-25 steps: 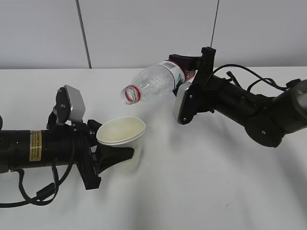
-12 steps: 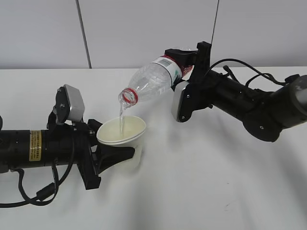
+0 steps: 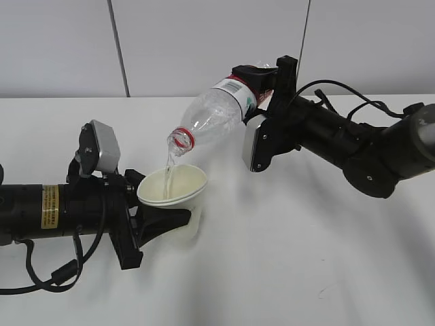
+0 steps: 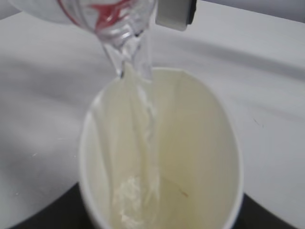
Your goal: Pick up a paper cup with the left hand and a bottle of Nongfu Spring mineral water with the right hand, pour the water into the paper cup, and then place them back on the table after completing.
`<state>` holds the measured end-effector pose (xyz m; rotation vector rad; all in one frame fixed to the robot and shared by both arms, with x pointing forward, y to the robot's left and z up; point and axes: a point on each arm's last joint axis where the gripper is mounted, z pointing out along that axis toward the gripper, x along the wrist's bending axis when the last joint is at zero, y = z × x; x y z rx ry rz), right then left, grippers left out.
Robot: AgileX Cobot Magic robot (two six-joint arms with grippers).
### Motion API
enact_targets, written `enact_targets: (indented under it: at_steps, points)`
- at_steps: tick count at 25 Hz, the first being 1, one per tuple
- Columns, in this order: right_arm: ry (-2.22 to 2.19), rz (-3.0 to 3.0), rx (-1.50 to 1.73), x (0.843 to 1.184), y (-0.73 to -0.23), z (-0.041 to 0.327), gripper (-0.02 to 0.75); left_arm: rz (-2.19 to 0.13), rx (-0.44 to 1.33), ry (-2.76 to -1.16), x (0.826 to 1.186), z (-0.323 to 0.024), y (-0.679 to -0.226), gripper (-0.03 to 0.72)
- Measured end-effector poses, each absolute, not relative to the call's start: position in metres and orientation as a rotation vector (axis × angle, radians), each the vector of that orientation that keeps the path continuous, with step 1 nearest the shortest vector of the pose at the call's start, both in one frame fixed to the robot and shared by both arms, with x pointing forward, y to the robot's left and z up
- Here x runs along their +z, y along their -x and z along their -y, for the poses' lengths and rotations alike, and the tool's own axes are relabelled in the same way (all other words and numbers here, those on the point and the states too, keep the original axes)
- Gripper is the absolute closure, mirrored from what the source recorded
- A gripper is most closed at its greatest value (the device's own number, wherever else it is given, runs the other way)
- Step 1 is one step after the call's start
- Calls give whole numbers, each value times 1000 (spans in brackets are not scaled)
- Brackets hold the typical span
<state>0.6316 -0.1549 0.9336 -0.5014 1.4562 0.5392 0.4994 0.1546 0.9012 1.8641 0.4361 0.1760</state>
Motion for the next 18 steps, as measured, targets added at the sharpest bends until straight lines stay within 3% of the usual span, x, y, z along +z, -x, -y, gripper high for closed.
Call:
enact_targets:
  at_steps: [18]
  points:
    - [532, -1438, 504, 934, -632, 155, 259, -435, 176, -1866, 901, -155, -499, 349]
